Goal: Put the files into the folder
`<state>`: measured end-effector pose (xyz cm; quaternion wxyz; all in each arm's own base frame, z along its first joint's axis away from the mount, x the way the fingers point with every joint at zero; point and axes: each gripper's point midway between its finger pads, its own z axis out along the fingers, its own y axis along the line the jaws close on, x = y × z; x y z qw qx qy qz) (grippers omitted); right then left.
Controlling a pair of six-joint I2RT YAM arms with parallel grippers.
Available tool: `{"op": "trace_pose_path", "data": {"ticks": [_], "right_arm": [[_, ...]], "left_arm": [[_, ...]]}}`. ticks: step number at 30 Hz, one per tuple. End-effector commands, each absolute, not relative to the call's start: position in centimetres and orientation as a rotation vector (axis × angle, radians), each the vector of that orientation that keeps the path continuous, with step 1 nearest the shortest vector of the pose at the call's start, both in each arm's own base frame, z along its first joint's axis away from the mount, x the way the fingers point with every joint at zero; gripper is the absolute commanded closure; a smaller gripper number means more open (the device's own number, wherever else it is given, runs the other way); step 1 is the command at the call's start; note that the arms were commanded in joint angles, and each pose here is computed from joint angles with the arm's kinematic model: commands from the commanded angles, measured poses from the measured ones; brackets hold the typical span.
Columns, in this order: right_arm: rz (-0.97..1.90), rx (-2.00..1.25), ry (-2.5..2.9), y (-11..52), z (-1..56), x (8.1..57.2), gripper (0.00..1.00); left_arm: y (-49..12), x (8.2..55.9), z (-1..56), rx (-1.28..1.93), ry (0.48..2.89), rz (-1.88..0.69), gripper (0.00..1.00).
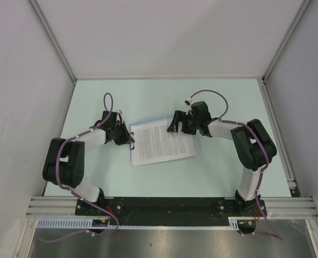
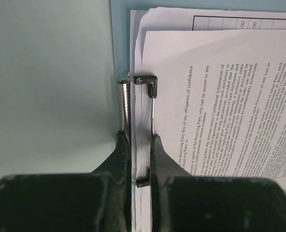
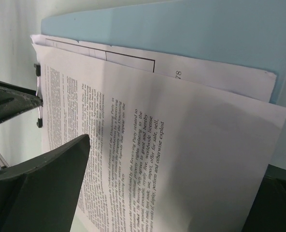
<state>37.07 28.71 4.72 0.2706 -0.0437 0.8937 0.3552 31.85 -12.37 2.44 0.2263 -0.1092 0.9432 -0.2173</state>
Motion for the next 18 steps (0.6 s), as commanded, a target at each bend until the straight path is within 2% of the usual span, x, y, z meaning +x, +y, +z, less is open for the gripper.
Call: {"op": "trace_pose_path", "data": {"ticks": [1, 13, 18], "right_arm": [[0.872, -0.141, 2.583, 25.8, 2.8, 33.3, 0.00], [0.856, -0.219, 2.590, 25.1, 5.0, 31.1, 0.00], [0.806, -0.222, 2.617, 26.1, 4.2, 30.3, 0.00]], "left_arm": [[-13.7, 30.3, 2.0, -0.267, 2.676, -0.660, 1.00], [-12.9, 30.6, 1.5, -0.287, 2.706, -0.550, 1.00], [-13.0, 30.5, 1.5, -0.250, 2.718, -0.493, 1.00]]}}
